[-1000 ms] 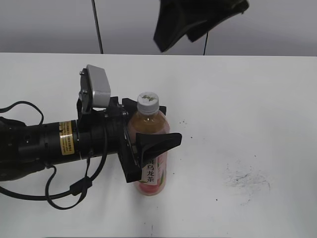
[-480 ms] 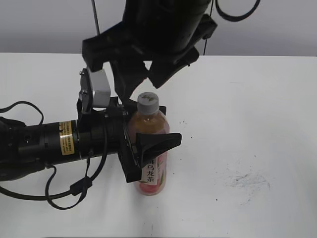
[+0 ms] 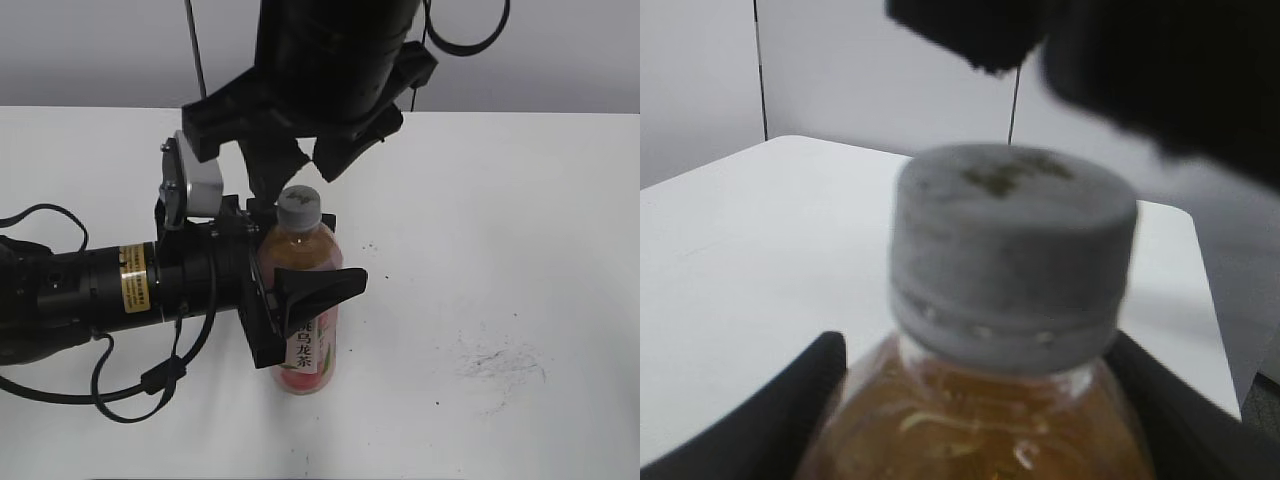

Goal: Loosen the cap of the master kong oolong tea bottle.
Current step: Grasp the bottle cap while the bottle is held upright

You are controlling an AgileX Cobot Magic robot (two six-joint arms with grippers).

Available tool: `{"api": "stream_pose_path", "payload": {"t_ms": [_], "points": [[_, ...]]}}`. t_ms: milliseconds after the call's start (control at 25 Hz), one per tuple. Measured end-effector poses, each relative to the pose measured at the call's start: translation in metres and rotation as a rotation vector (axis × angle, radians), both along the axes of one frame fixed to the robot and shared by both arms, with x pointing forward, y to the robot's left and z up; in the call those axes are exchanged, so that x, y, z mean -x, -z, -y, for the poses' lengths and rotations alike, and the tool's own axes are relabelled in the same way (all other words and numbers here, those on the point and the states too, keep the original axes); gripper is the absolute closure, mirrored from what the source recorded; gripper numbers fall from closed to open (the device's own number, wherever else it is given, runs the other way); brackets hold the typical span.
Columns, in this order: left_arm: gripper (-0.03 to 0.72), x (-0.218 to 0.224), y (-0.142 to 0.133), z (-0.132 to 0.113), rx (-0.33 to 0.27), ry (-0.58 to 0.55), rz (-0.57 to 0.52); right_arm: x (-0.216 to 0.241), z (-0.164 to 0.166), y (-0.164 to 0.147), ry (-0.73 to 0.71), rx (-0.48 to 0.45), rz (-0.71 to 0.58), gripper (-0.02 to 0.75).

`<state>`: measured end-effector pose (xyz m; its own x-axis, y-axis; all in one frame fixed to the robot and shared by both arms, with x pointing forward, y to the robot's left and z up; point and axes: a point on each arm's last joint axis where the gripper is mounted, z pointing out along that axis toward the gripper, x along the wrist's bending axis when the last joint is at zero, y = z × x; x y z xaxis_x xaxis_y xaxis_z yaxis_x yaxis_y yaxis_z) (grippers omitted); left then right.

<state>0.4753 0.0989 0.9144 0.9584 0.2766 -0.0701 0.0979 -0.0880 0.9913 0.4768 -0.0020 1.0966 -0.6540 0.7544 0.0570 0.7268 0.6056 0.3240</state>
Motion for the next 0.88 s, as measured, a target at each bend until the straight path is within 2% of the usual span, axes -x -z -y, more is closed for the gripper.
{"api": "stream_pose_path", "payload": {"t_ms": [560,760,880], "points": [[0.240,0.000,0.000,0.000,-0.001,0.003,0.001,-0.006,0.004,0.003,0.027,-0.006,-0.023,0.309],[0.240,0.000,0.000,0.000,-0.002,0.006,0.001,-0.004,0.006,0.014,0.029,0.020,-0.051,0.311],[0.240,0.001,0.000,0.000,-0.002,0.008,0.002,-0.004,0.006,0.014,0.029,0.021,-0.052,0.332]]}}
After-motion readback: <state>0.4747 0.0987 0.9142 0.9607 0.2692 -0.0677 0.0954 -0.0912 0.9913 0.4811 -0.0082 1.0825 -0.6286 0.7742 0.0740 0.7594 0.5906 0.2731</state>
